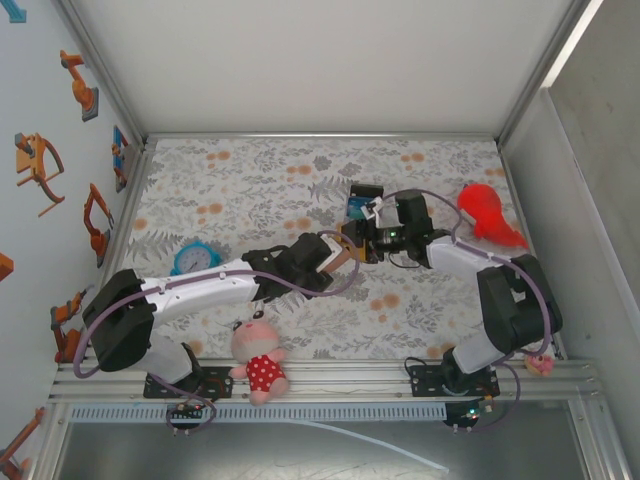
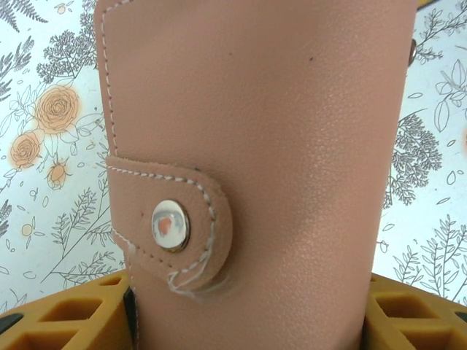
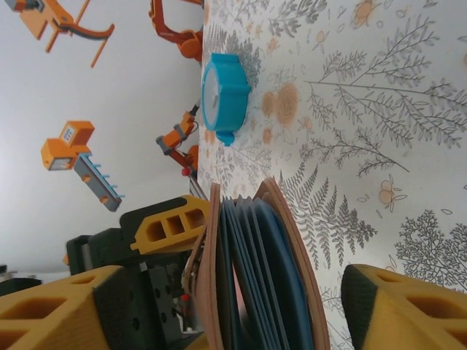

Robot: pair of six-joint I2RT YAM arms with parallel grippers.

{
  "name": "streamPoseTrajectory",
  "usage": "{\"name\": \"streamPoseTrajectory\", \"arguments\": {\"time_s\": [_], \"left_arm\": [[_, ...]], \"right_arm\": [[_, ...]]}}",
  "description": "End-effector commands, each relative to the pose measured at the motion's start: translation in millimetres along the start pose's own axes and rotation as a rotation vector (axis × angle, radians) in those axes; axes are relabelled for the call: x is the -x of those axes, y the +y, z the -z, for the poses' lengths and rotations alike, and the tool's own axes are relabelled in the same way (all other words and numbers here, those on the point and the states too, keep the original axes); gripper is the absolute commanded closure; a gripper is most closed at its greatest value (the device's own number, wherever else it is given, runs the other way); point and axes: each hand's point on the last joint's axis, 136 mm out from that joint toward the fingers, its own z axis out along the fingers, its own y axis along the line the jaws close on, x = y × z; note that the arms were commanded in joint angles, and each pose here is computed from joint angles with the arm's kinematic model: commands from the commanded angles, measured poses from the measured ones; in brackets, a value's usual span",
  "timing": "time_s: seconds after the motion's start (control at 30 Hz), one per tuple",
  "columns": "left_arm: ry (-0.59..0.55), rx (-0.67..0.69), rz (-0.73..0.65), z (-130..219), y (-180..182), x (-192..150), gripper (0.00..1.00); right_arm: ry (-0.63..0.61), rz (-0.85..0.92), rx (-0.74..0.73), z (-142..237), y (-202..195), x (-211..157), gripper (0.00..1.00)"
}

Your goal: Take the credit cards out of the card holder

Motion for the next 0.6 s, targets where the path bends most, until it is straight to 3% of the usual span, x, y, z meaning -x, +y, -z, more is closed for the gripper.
{"name": "streamPoseTrajectory", "arguments": {"time_s": [0.0, 0.1, 0.23, 0.3, 0.37, 0.43, 0.57], "left_arm": [[-0.080, 0.014, 0.002, 9, 2, 26, 0.51], [-0.091, 0.013, 0.002, 9, 2, 29, 0.51], [-0.096, 0.023, 0.013, 9, 4, 31, 0.49], [-0.106, 0.040, 0.029, 11, 7, 31, 0.38], [-0.128, 0.052, 0.049, 16, 11, 33, 0.20], [-0.159, 0.070, 0.073, 23, 17, 35, 0.01], [-0.249, 0.156, 0.176, 46, 40, 41, 0.03]], "right_arm": [[0.025, -0.001, 0.022, -8, 4, -2, 0.33], [0.026, -0.014, 0.023, -9, 1, -1, 0.47], [0.020, -0.025, 0.031, -11, 0, 0, 0.79], [0.007, -0.023, 0.027, -10, 0, 2, 0.93], [-0.013, -0.019, 0.019, -9, -1, 6, 1.00], [-0.059, -0.017, -0.004, -7, -3, 14, 1.00], [-0.214, 0.025, -0.023, 1, 3, 37, 1.00]]}}
